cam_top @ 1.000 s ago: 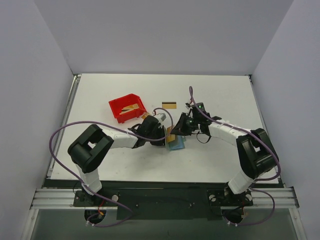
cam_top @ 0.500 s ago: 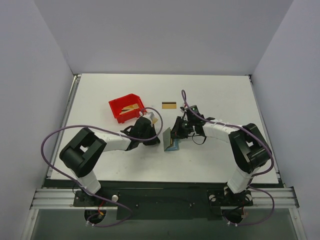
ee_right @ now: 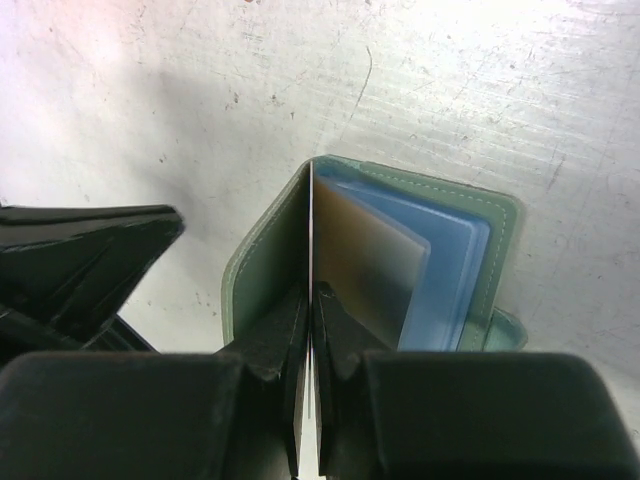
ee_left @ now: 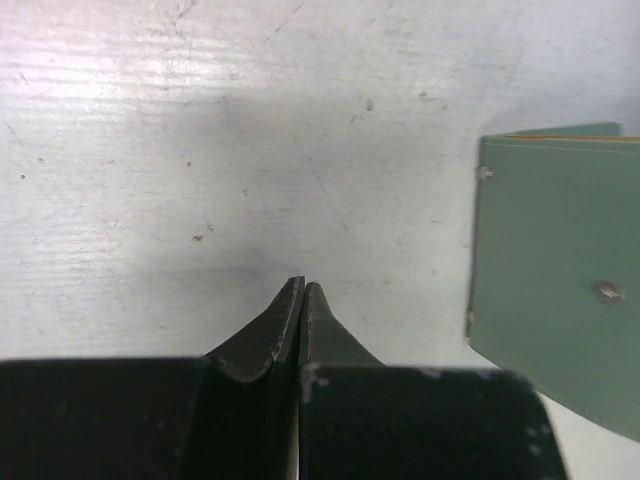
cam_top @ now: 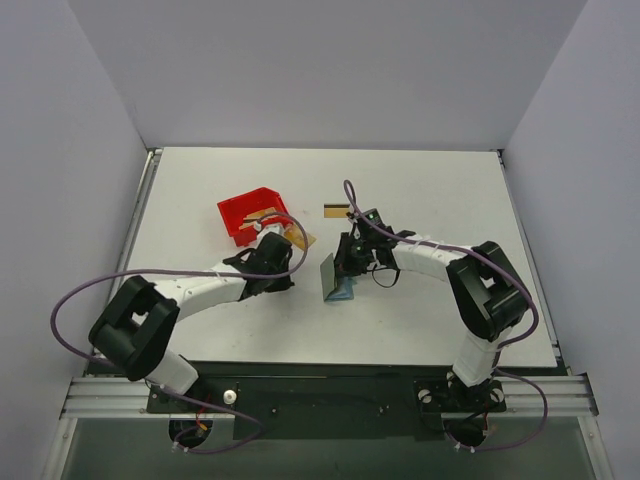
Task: Put the credit cards into the card holder
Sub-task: Open the card holder at the center of the board.
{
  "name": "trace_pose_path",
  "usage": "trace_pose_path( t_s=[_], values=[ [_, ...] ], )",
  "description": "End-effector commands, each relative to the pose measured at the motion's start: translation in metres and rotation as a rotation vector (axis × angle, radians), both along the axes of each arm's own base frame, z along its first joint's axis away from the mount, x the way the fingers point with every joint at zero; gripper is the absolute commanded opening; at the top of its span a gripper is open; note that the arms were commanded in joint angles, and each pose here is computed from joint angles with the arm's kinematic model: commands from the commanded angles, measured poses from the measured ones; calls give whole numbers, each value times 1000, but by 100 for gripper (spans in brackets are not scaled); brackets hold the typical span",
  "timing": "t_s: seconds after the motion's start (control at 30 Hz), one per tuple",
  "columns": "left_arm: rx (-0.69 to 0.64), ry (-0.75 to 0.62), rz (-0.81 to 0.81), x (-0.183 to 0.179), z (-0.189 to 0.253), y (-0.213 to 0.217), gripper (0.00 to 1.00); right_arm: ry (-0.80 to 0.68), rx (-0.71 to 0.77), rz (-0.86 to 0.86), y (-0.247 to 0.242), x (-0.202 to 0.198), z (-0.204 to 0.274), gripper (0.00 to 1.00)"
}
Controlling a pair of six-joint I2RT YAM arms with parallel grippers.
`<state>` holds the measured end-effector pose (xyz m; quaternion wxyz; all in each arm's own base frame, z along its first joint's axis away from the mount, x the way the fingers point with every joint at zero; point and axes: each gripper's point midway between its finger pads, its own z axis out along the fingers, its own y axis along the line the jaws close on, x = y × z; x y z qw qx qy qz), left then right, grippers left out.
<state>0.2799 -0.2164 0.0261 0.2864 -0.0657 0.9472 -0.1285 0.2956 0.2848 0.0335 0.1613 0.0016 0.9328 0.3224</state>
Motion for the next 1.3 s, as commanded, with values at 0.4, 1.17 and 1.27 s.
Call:
trace_pose_path(
  t_s=[0.4, 1.17, 1.27],
  values=[
    [-436, -458, -556, 0, 184, -117, 0, 7, -109, -9, -8, 2, -10, 0],
    [-360, -219, -837, -45, 101, -158, 0, 39, -89, -39, -15, 4, -16, 0],
    [-299, -213, -809, -37, 90, -158, 0, 41, -89, -40, -16, 4, -16, 0]
  ],
)
